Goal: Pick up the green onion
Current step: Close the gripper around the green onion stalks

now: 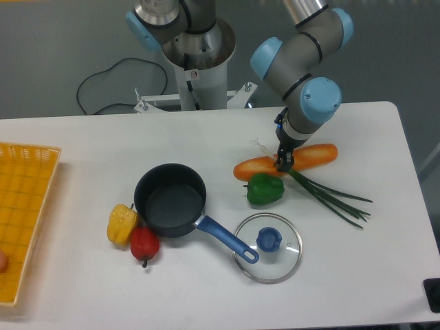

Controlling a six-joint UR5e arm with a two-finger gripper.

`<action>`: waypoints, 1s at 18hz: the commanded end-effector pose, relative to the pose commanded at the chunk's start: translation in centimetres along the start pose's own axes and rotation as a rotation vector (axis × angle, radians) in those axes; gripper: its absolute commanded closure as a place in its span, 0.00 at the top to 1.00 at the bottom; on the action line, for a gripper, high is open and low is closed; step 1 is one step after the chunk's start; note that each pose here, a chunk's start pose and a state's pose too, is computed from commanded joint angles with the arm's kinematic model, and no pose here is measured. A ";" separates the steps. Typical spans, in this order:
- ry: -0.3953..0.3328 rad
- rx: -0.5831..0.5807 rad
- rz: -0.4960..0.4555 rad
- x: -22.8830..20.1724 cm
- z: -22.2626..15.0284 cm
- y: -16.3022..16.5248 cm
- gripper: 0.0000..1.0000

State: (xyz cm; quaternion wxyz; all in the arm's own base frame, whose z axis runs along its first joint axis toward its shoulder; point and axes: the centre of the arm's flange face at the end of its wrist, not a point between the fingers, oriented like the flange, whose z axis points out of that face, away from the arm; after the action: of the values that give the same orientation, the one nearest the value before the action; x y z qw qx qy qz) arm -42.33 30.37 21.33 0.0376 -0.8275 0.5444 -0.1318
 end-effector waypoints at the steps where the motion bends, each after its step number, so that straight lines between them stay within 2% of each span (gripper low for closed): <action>1: -0.004 0.004 -0.003 0.1 0.0 0.1 0.99; 3: -0.024 0.006 -0.010 0.1 -0.6 0.2 0.94; 5: -0.022 0.009 -0.009 0.0 -0.5 -0.1 0.81; 6: -0.026 0.008 -0.015 0.0 -0.6 0.0 0.79; 18: -0.018 0.016 -0.011 -0.3 0.0 -0.2 0.80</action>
State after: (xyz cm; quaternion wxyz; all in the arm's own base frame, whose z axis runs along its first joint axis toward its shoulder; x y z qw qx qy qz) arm -42.28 30.69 21.33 0.0484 -0.8313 0.5385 -0.1287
